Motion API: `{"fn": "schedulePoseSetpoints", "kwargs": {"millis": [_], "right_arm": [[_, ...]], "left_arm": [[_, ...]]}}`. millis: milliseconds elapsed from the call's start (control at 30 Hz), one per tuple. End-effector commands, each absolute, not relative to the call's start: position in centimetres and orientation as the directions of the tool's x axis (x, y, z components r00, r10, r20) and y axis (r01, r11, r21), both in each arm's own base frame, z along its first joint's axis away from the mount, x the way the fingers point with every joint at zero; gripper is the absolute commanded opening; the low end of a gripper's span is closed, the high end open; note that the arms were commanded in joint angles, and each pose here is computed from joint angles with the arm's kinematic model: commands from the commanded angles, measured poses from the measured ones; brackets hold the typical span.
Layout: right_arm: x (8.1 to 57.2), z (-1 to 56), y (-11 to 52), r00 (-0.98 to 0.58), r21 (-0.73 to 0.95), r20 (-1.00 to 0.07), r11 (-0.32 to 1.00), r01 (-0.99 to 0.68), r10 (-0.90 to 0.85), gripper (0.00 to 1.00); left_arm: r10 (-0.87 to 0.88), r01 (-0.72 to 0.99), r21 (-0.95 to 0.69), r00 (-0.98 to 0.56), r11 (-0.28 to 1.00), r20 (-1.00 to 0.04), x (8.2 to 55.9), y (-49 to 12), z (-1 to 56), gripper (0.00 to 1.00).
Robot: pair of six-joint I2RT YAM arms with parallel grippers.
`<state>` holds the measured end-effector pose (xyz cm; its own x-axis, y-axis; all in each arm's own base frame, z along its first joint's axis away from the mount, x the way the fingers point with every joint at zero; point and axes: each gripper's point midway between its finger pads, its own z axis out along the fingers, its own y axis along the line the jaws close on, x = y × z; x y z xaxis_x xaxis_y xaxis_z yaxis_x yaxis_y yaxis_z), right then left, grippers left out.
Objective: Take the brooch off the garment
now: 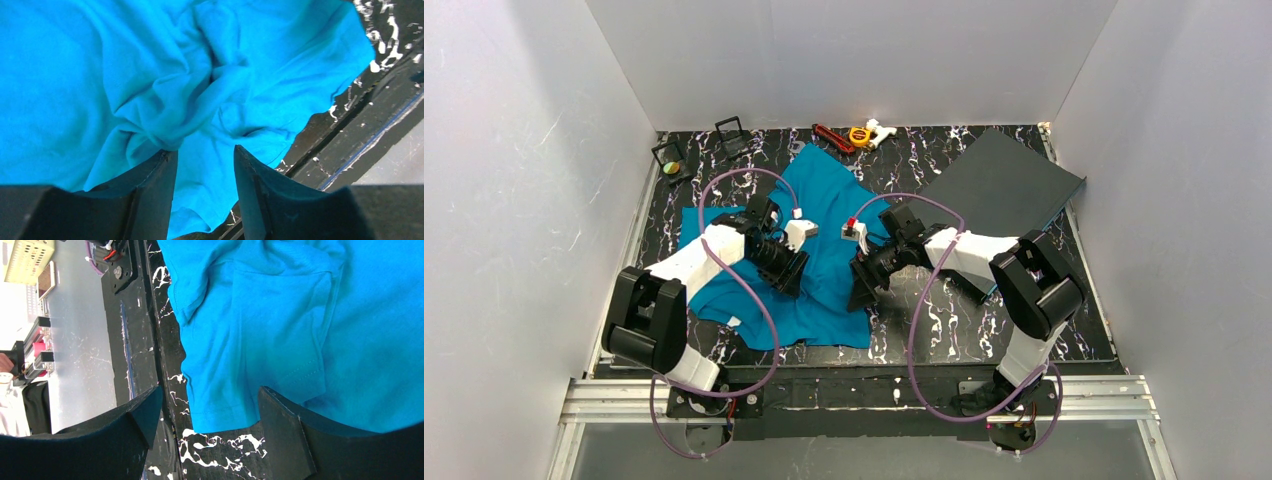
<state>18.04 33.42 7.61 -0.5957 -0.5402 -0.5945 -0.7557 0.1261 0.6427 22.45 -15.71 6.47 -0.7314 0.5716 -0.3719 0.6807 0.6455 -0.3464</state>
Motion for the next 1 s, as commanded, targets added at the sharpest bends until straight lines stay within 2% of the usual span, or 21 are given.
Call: {"fn": "schedulePoseSetpoints", "kwargs": {"millis": [0,300,500,633,833,967], "right_arm": [[18.5,9.9,34.0,-0.552,0.602,-0.656,0.084,-0.794,-0.514,0.79],[18.2,9.6,33.9,-0.558,0.61,-0.65,0.084,-0.788,-0.516,0.79],[18.2,9.3,33.8,-0.56,0.611,-0.647,0.087,-0.787,-0.518,0.79],[18.1,9.1,33.8,-0.561,0.614,-0.643,0.087,-0.784,-0.521,0.79],[18.1,9.0,33.8,-0.561,0.614,-0.643,0.085,-0.784,-0.522,0.79],[18.2,9.1,33.9,-0.562,0.617,-0.642,0.084,-0.782,-0.521,0.79]], "left_arm": [[0.541,0.624,-0.27,-0.776,0.734,-0.323,22.5,-14.0,5.3,0.45],[0.498,0.583,-0.211,-0.796,0.785,-0.345,25.2,-14.0,4.0,0.51],[0.496,0.589,-0.347,-0.806,0.73,-0.323,24.2,-16.1,3.5,0.52],[0.493,0.594,-0.414,-0.804,0.689,-0.333,23.4,-17.2,4.2,0.47],[0.473,0.622,-0.473,-0.783,0.624,-0.404,22.3,-18.4,7.2,0.33],[0.472,0.628,-0.502,-0.779,0.595,-0.414,21.5,-19.0,8.1,0.3]]}}
